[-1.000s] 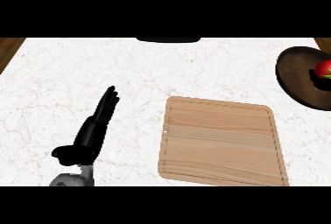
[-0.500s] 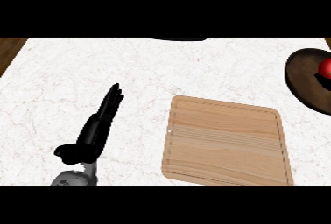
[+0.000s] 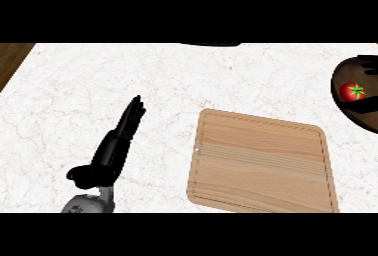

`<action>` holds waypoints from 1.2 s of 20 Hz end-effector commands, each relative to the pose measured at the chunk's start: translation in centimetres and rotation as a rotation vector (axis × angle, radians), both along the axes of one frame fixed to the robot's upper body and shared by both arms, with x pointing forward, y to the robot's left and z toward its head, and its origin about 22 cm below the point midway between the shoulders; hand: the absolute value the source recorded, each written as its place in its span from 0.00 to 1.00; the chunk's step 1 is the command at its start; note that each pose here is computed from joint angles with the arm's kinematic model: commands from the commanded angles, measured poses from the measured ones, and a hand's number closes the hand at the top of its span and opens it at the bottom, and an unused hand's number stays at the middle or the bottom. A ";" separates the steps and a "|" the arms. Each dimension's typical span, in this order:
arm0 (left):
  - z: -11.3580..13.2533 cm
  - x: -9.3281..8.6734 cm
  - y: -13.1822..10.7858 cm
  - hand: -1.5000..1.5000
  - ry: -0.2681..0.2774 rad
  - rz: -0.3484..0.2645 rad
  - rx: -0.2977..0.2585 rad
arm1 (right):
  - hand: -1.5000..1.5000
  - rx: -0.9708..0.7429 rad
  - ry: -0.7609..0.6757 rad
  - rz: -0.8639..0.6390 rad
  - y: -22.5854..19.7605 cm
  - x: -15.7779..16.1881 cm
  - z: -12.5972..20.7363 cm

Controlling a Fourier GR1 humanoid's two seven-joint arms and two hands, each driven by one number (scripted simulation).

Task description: Pick the tomato from the cutting board and place it in the pan

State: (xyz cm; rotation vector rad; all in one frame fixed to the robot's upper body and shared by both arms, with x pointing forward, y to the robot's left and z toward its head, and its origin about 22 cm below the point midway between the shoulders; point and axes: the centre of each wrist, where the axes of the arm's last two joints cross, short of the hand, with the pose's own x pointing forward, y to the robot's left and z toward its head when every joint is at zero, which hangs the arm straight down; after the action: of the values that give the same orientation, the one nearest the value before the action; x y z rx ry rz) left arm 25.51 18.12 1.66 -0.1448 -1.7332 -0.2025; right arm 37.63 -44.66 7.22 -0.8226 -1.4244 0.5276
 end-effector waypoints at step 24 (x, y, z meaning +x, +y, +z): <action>-1.7 -1.7 1.2 0.50 0.019 0.056 -0.010 | 0.00 0.639 -0.215 0.242 -11.2 -9.4 2.2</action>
State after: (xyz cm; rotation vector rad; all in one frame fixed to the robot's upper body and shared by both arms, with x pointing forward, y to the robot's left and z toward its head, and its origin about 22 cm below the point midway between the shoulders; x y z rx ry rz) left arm 24.88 19.38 0.98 -0.1075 -1.7202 -0.1591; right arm 29.69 -54.62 9.20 -0.3347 -1.6804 0.1145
